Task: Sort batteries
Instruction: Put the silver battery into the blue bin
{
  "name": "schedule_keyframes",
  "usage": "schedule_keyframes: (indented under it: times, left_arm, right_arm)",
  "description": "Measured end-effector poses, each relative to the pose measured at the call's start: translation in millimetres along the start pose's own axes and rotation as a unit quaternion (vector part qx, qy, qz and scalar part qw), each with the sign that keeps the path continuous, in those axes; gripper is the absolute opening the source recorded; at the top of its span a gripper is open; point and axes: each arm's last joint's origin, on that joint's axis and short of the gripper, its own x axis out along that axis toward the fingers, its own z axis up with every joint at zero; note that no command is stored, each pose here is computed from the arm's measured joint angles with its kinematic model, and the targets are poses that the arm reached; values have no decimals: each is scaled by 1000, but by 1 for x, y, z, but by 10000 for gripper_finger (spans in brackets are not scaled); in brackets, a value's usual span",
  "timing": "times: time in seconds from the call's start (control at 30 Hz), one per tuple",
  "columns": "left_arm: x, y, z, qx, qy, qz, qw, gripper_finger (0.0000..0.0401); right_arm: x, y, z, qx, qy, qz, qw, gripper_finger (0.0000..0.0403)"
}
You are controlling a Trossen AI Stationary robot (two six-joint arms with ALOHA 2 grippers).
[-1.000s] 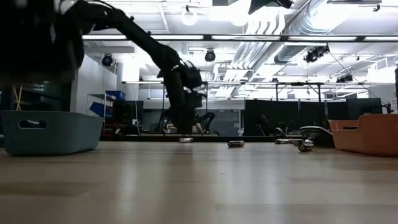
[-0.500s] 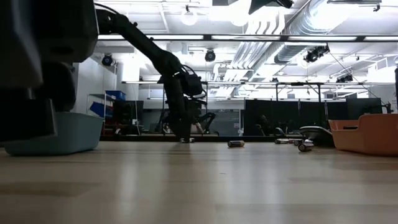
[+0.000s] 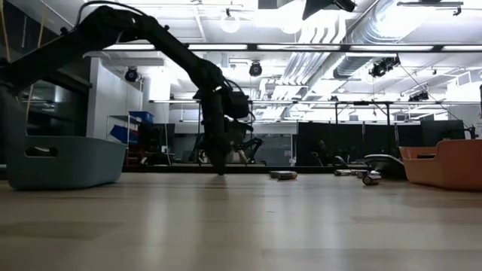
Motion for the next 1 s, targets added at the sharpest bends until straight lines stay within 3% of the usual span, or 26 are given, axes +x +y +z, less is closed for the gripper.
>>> schedule_keyframes:
  times: [0.23, 0.33, 0.43, 0.53, 0.6, 0.7, 0.8, 0.9, 1.0]
  left_arm:
    - [-3, 1, -1, 10, -1, 2, 1000, 0]
    - [-14, 8, 1, 15, -1, 22, 1000, 0]
    - [-39, 25, 1, -20, -18, 4, 1000, 0]
    - [-100, 33, -3, -32, -103, -40, 993, 0]
    - [-141, 25, -13, -17, -156, -79, 984, 0]
    - [-178, 6, -37, 19, -203, -114, 972, 0]
    - [-211, -18, -69, 52, -293, -143, 944, 0]
    - [-220, -45, -107, 71, -368, -176, 910, 0]
    - [-202, -69, -142, 41, -397, -210, 893, 0]
  right_arm:
    - [0, -1, -1, -4, 2, -7, 1000, 0]
    - [0, -3, -6, -14, 34, -11, 999, 0]
    - [13, -5, -16, -53, 86, -30, 994, 0]
    - [49, -4, -37, -113, 156, -52, 980, 0]
    - [78, -4, -60, -150, 217, -41, 964, 3]
    - [116, -7, -104, -185, 322, 5, 929, 21]
    - [144, -11, -150, -207, 390, 29, 897, 58]
    - [156, -9, -192, -240, 438, 57, 865, 104]
    - [151, -5, -237, -303, 495, 71, 811, 144]
